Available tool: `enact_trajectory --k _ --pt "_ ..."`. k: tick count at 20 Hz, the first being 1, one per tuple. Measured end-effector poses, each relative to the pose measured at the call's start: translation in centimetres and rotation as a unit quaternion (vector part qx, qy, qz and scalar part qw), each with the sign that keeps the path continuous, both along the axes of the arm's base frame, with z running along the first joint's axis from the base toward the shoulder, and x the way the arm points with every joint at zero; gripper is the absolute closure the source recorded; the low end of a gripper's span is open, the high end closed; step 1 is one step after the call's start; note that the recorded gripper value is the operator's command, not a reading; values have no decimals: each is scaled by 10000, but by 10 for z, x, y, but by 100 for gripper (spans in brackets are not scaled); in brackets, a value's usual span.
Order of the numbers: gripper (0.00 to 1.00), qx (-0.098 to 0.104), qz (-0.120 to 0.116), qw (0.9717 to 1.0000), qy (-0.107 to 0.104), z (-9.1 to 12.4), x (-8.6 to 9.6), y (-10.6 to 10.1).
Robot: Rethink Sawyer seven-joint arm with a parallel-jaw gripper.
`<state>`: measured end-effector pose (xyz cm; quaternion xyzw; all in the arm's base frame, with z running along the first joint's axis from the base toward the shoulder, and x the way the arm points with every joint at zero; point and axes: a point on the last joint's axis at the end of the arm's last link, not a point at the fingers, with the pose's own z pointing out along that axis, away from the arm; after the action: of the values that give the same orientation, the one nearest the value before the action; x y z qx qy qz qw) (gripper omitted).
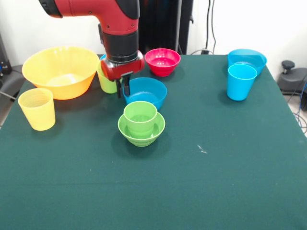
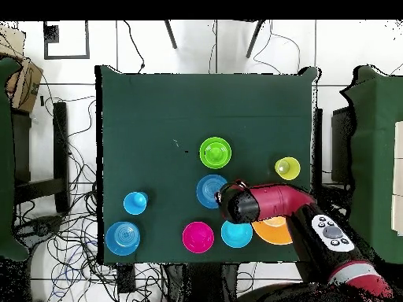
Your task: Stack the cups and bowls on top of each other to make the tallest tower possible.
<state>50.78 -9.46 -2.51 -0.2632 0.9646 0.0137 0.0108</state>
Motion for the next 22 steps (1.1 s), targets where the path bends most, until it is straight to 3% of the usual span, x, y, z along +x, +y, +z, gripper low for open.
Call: enact_trajectory --k 1,2,5,8,13,18,22 --pt "100 -11 -13 10000 81 1 -1 0" --pt "100 -46 -60 9995 303 6 -4 -2" --pt "100 -103 -139 9982 567 18 -7 -7" --pt "100 -149 -276 9956 887 38 -11 -12" --pt "100 -171 -430 9911 1248 67 -16 -17" --pt "100 -174 -450 9893 1380 85 -11 -16" --pt "100 -18 -504 9880 1458 91 -4 -11"
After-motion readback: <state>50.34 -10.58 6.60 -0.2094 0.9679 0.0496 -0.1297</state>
